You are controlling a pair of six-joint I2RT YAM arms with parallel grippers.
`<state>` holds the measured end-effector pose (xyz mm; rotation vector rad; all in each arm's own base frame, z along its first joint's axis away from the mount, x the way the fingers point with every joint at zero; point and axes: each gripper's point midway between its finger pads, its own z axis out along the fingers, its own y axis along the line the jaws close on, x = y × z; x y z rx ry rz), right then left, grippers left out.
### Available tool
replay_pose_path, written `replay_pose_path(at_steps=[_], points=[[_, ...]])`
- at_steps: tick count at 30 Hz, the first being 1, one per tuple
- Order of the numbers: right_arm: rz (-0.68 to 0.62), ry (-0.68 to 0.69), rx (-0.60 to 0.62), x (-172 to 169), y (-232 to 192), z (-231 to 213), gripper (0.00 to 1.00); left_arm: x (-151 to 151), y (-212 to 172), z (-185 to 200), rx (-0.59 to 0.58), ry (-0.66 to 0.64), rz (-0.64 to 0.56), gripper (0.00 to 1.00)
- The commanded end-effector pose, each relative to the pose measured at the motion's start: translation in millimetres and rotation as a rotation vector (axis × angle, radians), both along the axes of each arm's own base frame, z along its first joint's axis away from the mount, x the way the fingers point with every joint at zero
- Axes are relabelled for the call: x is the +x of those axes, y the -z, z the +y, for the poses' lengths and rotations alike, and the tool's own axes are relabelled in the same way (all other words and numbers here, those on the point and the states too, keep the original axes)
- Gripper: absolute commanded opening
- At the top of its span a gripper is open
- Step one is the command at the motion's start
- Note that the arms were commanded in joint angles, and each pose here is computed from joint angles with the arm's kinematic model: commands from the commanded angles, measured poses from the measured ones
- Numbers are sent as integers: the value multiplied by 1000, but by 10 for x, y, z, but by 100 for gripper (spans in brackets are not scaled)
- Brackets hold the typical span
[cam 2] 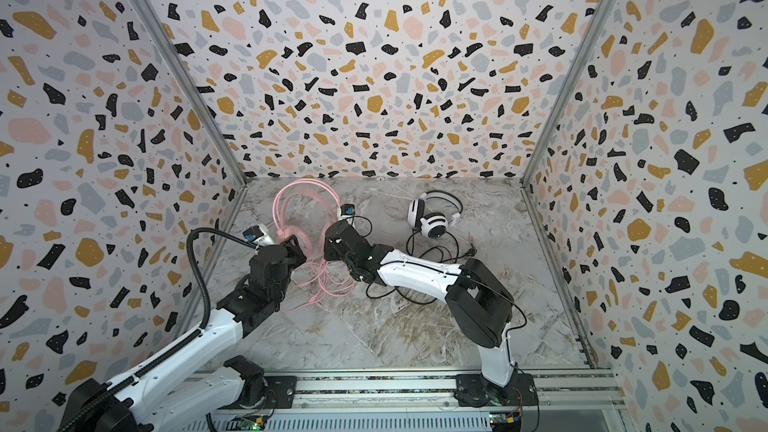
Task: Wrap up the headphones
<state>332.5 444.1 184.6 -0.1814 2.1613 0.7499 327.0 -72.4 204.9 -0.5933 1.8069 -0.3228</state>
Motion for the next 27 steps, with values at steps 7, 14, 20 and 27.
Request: replay_pose_path(at_steps=[7, 14, 20, 27], points=[[-102, 28, -2, 72, -364, -555, 39, 55, -691, -167, -7, 85, -194, 88], [-45, -82, -118, 176, -291, -878, 39, 104, -821, -333, 240, 225, -171, 100], [-40, -121, -267, 130, -336, -1073, 39, 116, -805, -704, 480, 511, -41, 100], [-1, -222, -343, 6, -272, -1113, 39, 50, -607, -899, 533, 680, 77, 100]])
